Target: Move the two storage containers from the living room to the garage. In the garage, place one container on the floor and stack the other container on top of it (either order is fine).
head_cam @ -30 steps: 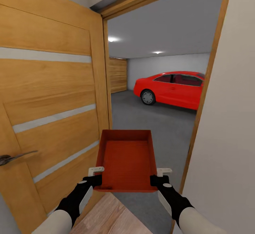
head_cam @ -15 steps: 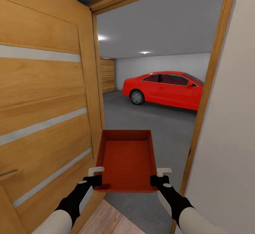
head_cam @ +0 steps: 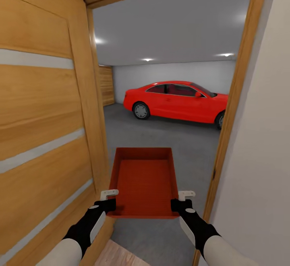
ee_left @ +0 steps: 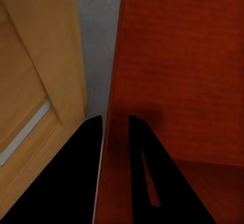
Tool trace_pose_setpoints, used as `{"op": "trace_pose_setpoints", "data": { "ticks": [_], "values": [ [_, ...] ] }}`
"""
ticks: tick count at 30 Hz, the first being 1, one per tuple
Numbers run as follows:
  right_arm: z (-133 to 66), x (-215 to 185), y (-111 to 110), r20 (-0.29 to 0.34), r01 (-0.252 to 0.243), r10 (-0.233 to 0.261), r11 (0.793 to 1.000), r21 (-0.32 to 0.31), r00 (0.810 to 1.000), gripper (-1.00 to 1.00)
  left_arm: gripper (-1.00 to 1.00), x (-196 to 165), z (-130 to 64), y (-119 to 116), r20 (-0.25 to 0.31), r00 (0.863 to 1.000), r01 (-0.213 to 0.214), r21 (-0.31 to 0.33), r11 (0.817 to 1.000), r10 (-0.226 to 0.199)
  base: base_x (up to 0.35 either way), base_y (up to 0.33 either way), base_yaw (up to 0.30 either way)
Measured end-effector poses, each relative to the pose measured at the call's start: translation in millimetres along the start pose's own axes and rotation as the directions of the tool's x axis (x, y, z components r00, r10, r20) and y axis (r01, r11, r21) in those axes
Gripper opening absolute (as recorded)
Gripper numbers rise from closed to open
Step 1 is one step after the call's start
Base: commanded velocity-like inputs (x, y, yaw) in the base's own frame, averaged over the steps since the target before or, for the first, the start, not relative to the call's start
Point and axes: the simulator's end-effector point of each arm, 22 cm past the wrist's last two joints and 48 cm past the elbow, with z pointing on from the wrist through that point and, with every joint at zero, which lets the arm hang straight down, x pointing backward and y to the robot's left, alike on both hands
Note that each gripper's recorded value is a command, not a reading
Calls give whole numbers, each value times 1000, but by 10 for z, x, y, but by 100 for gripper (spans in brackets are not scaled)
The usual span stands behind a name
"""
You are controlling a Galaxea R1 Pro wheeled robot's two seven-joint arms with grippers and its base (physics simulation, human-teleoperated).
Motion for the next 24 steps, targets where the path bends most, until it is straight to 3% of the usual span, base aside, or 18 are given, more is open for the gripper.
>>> {"op": "trace_pose_setpoints", "data": {
  "ticks": [24],
  "values": [
    [0,4,-1,-1,1,-1,1000,0,1000,-100,-100,5,1,-1,-1,1000,0,0,1000,0,197,219,-255]
  ]
}}
